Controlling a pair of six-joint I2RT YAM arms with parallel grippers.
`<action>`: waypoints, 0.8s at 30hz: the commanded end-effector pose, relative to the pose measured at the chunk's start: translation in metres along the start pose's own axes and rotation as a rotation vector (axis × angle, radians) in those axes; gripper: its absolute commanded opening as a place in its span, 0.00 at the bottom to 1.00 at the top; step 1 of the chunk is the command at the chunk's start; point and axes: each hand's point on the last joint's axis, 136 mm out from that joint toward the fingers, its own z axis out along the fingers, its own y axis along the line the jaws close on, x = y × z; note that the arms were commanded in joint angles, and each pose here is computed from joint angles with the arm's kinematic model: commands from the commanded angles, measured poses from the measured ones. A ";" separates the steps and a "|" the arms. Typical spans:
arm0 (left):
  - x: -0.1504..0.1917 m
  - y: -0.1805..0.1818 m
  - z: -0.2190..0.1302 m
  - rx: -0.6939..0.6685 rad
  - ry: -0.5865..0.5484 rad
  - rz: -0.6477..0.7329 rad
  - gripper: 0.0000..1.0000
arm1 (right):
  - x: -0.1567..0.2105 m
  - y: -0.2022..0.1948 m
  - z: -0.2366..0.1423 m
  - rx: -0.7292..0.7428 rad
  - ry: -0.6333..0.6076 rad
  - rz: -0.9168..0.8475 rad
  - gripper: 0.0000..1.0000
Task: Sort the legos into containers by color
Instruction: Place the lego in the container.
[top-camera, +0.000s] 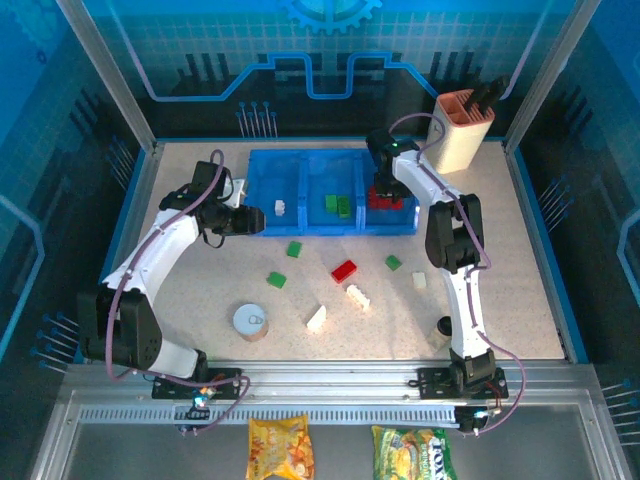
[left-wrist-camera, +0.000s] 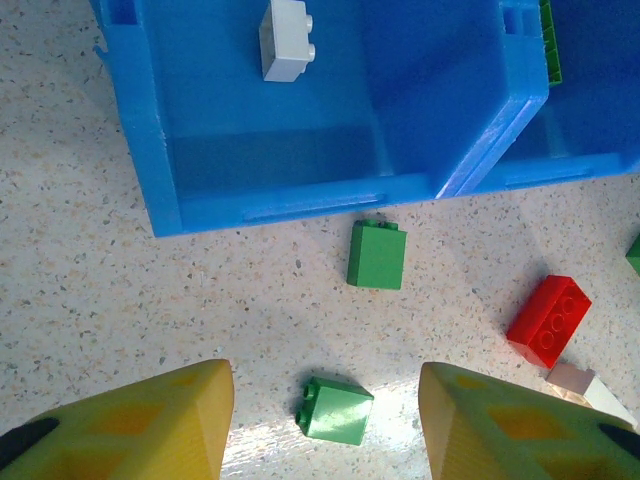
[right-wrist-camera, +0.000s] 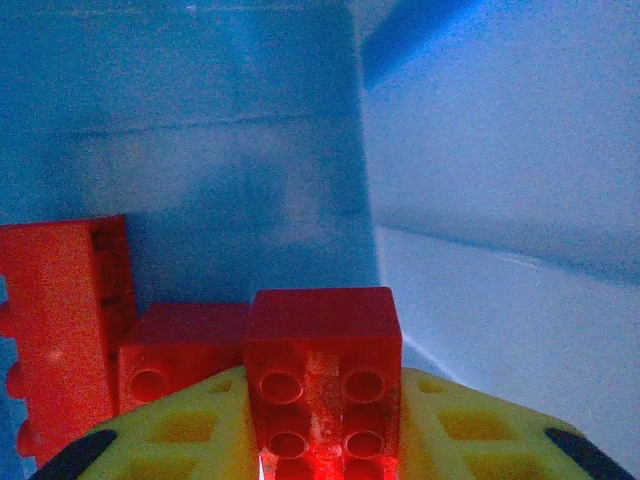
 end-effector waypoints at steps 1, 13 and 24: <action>0.000 0.001 -0.002 0.016 -0.005 0.002 0.53 | -0.005 -0.006 -0.001 0.023 -0.018 0.014 0.38; 0.000 0.000 -0.003 0.021 -0.009 0.002 0.53 | -0.019 -0.015 -0.044 -0.012 -0.098 0.031 0.46; 0.002 0.004 -0.001 -0.003 0.013 -0.014 0.52 | 0.005 -0.010 -0.081 -0.131 -0.081 0.014 0.46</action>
